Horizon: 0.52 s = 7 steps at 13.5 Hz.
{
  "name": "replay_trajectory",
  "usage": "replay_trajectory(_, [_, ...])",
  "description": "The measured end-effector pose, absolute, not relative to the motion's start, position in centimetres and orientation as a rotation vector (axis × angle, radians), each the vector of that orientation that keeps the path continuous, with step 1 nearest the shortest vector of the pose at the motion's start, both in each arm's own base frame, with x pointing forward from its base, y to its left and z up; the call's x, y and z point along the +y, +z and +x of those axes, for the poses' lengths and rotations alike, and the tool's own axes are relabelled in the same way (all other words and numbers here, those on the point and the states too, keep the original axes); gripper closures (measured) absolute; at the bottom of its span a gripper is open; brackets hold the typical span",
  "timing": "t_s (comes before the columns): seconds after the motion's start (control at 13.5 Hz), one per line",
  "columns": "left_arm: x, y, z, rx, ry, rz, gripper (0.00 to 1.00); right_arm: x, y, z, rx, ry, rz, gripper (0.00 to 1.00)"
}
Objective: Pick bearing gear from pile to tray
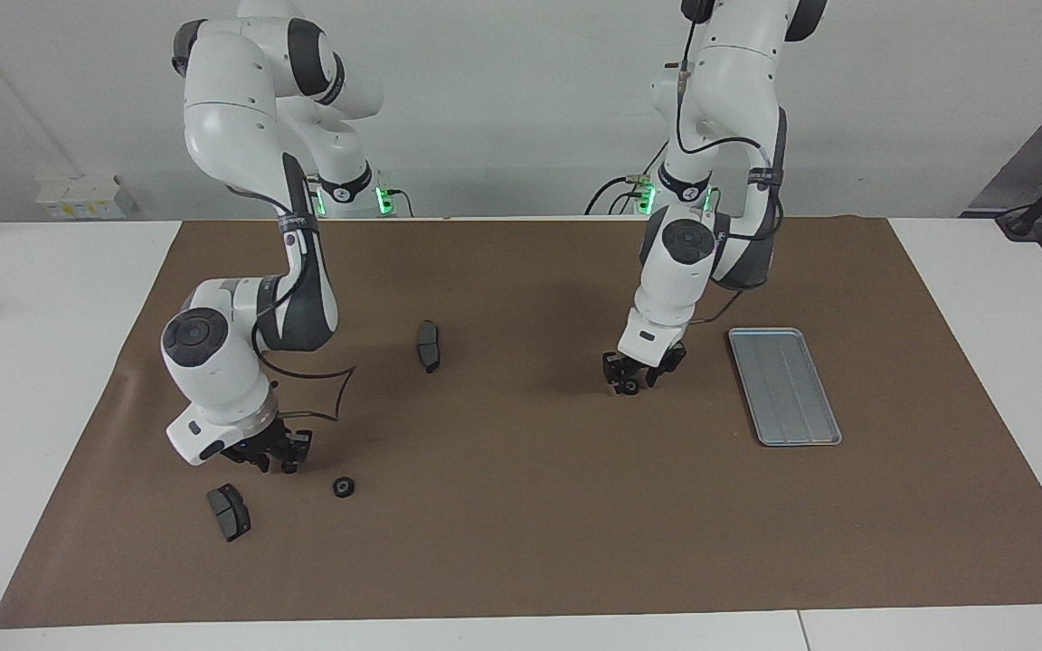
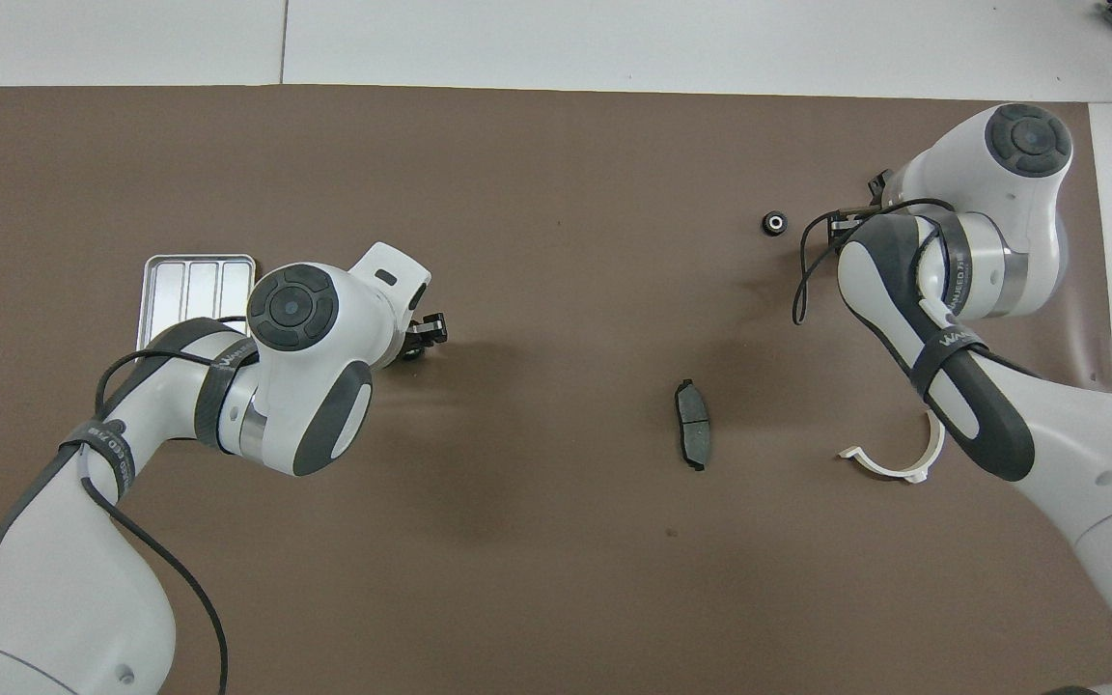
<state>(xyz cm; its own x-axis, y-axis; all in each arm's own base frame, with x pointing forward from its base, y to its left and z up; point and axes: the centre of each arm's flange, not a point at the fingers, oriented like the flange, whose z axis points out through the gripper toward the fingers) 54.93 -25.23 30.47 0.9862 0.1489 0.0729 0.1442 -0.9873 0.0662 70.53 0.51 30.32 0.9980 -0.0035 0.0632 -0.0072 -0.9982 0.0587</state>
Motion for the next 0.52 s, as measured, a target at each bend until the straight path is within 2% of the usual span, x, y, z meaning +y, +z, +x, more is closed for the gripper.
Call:
replay_trajectory(0.22, [-25.28, 30.11, 54.63, 0.222, 0.111, 3.073, 0.39, 0.85, 30.18, 70.58, 0.000, 0.124, 3.082, 0.56])
replay_trajectory(0.3, [-25.29, 29.93, 54.50, 0.221, 0.107, 3.075, 0.44, 0.85, 30.02, 70.51, 0.000, 0.123, 3.082, 0.56])
replay_trajectory(0.37, [-25.31, 29.83, 54.43, 0.219, 0.108, 3.074, 0.44, 0.84, 29.92, 70.46, 0.000, 0.120, 3.082, 0.56])
replay_trajectory(0.44, [-25.32, 29.81, 54.40, 0.218, 0.109, 3.074, 0.53, 0.84, 29.75, 70.37, 0.001, 0.115, 3.082, 0.57])
replay_trajectory(0.52, [-25.31, 29.80, 54.40, 0.219, 0.109, 3.074, 0.53, 0.84, 29.55, 70.25, 0.001, 0.108, 3.082, 0.58])
